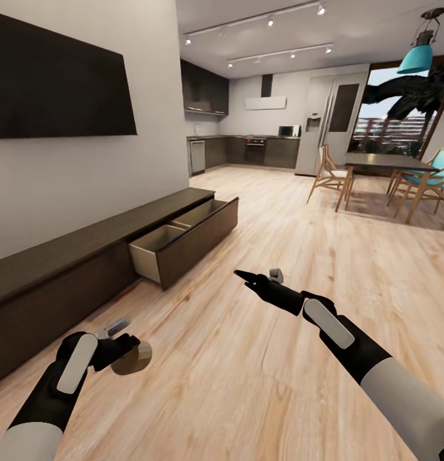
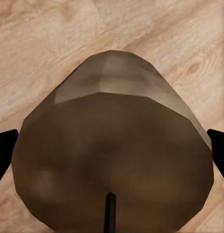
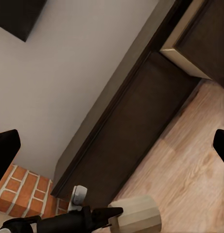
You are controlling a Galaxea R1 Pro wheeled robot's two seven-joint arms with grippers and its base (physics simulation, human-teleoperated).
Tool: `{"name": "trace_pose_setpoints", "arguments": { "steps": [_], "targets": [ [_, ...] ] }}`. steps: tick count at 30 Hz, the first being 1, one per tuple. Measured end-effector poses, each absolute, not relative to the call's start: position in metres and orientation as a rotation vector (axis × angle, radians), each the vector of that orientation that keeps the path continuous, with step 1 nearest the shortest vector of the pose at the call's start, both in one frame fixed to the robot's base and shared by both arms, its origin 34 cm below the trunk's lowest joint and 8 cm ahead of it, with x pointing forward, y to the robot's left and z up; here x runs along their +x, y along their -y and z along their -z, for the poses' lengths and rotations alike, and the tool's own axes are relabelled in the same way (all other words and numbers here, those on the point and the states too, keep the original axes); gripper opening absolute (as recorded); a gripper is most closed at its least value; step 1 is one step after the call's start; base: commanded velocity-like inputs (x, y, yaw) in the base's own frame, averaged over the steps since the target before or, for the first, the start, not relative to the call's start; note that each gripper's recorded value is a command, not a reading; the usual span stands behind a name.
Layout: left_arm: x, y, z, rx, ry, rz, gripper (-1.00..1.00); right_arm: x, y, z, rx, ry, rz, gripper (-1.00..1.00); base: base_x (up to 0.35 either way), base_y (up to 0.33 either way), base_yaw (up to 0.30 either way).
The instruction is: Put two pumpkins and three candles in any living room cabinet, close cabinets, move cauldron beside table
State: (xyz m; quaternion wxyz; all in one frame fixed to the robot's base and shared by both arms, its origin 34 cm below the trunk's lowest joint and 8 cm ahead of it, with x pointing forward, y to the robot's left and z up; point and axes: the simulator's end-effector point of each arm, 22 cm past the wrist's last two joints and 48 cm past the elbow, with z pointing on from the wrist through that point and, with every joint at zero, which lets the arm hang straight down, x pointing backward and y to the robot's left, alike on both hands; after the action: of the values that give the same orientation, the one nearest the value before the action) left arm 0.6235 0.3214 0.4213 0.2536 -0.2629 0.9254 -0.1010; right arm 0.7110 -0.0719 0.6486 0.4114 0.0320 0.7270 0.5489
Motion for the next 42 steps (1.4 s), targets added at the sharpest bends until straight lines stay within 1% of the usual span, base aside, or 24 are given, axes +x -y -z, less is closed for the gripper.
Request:
{"name": "trace_pose_setpoints", "arguments": {
  "steps": [5, 26, 42],
  "targets": [
    [0.6238, -0.3208, -0.4213, -0.716, -2.514, 0.279, -1.0, 0.7113, 0.0721, -0.6479, 0.082, -1.831, -1.379, 1.0, 0.166, -0.135, 0.0],
    [0.6237, -0.3195, -0.4211, -0.71, -2.517, 0.279, -1.0, 0.7116, 0.0726, -0.6478, 0.084, -1.83, -1.38, 1.0, 0.012, -0.01, 0.0],
    [0.6237, -0.3181, -0.4209, -0.699, -2.52, 0.271, -1.0, 0.7115, 0.0723, -0.6522, 0.108, -1.816, -1.411, 1.0, 0.215, -0.188, 0.0]
  ]
}}
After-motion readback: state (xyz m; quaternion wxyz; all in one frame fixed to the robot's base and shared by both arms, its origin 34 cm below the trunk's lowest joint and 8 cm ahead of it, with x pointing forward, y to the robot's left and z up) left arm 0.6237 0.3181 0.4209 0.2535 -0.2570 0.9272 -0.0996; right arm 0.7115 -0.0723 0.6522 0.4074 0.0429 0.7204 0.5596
